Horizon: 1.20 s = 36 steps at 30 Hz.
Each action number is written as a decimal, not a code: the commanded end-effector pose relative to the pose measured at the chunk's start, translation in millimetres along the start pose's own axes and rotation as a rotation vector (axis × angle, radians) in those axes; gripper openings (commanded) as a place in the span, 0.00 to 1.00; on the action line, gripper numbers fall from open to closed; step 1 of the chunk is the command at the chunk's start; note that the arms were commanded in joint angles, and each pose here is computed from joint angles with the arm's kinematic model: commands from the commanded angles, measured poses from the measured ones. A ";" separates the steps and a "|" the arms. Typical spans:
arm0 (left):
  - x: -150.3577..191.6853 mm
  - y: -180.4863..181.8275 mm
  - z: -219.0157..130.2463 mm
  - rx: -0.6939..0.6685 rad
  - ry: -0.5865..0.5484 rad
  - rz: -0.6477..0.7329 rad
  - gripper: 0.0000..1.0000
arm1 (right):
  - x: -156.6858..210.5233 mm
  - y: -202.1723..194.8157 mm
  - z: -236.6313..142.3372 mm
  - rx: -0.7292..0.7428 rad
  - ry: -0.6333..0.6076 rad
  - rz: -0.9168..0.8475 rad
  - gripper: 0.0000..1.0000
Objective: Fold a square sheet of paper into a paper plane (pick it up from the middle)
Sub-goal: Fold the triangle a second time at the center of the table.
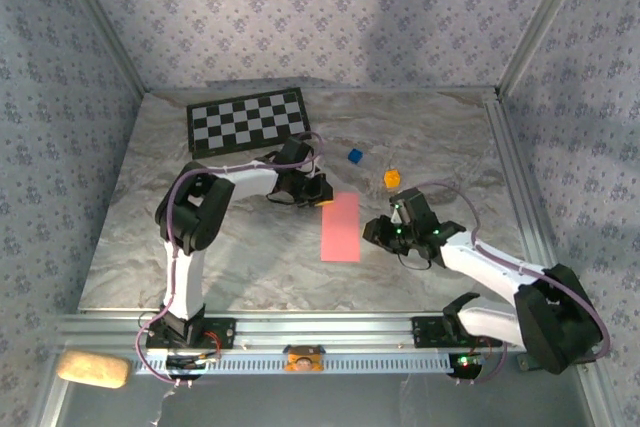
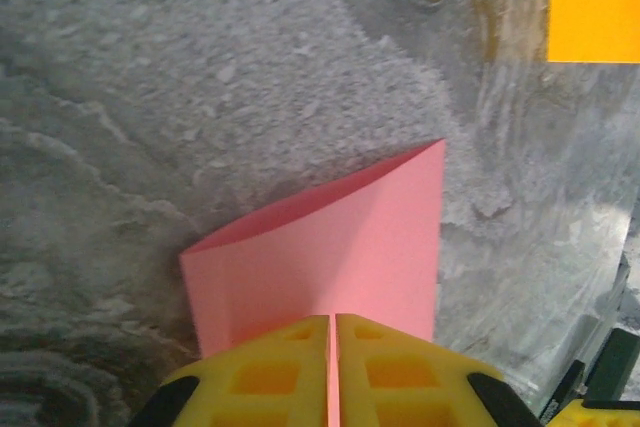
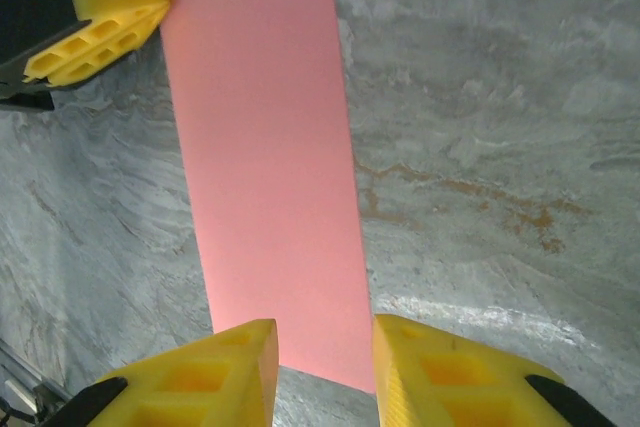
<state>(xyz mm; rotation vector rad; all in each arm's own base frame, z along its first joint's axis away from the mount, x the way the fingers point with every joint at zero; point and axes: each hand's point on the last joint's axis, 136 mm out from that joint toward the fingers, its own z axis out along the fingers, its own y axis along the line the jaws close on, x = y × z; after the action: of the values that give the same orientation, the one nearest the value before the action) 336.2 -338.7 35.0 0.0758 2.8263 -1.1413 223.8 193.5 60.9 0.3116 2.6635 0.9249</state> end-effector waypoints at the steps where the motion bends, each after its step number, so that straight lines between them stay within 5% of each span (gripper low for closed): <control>1: 8.2 18.0 5.7 -0.019 0.036 -0.004 0.09 | 5.9 9.2 4.3 -0.025 0.058 -0.005 0.32; 23: 12.1 37.1 3.4 -0.008 0.058 -0.028 0.07 | 24.0 15.5 36.3 -0.012 0.255 0.005 0.40; 36: 11.6 35.1 5.3 0.005 0.060 -0.038 0.07 | 19.3 29.1 42.7 -0.082 0.256 0.023 0.38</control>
<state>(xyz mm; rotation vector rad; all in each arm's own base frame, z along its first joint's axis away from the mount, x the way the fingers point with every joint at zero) 333.0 -320.6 22.0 0.0730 2.8444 -1.1889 217.6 233.7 31.5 0.2527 2.8814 1.0671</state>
